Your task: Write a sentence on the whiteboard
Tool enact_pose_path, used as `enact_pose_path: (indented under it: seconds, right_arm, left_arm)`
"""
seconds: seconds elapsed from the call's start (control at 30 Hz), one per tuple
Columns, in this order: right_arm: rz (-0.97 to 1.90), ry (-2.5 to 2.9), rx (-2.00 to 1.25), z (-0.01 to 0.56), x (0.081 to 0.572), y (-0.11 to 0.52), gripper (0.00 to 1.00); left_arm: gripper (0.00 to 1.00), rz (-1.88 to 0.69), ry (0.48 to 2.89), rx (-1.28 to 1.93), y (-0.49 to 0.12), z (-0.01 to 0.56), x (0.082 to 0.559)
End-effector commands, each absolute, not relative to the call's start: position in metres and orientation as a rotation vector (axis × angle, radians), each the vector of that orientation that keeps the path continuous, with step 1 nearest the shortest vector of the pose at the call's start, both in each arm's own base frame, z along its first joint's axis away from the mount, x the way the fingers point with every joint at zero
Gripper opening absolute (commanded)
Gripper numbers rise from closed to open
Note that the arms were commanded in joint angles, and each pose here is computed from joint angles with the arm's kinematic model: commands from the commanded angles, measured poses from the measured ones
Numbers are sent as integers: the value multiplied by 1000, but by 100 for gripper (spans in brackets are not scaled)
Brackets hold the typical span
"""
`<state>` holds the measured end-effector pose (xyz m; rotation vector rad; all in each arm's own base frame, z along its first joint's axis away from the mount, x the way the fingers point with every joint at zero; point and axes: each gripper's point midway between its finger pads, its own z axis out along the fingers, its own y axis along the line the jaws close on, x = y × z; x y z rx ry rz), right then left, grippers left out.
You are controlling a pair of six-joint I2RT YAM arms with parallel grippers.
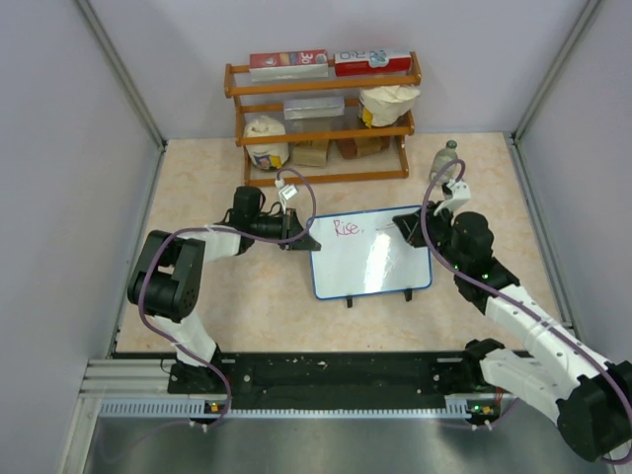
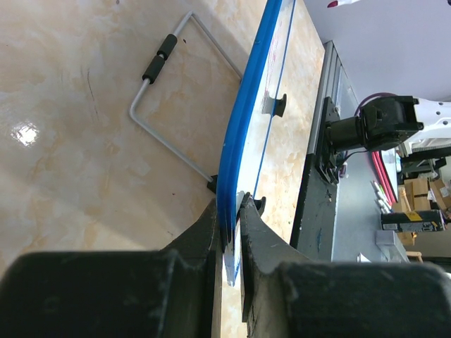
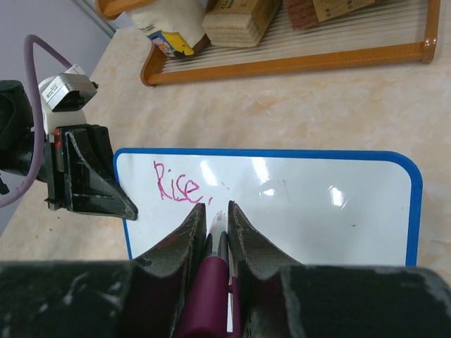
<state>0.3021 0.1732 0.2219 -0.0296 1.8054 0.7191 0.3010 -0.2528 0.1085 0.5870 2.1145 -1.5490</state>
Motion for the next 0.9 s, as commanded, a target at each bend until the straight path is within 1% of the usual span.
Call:
enact_pose_path:
  seconds: [0.0,0.57,0.87]
  right_arm:
    - [680,1713,-6,250,314,165,0]
    - [639,1675,55,251,335,161,0]
    - [641,1706,49,241,342,166,0]
  left_arm:
    - [0,-1412,2190,579,-246,75,307]
    - [0,-1407,2181,573,-245,74,305]
    - [0,-1418,2179,573,-246,74,304]
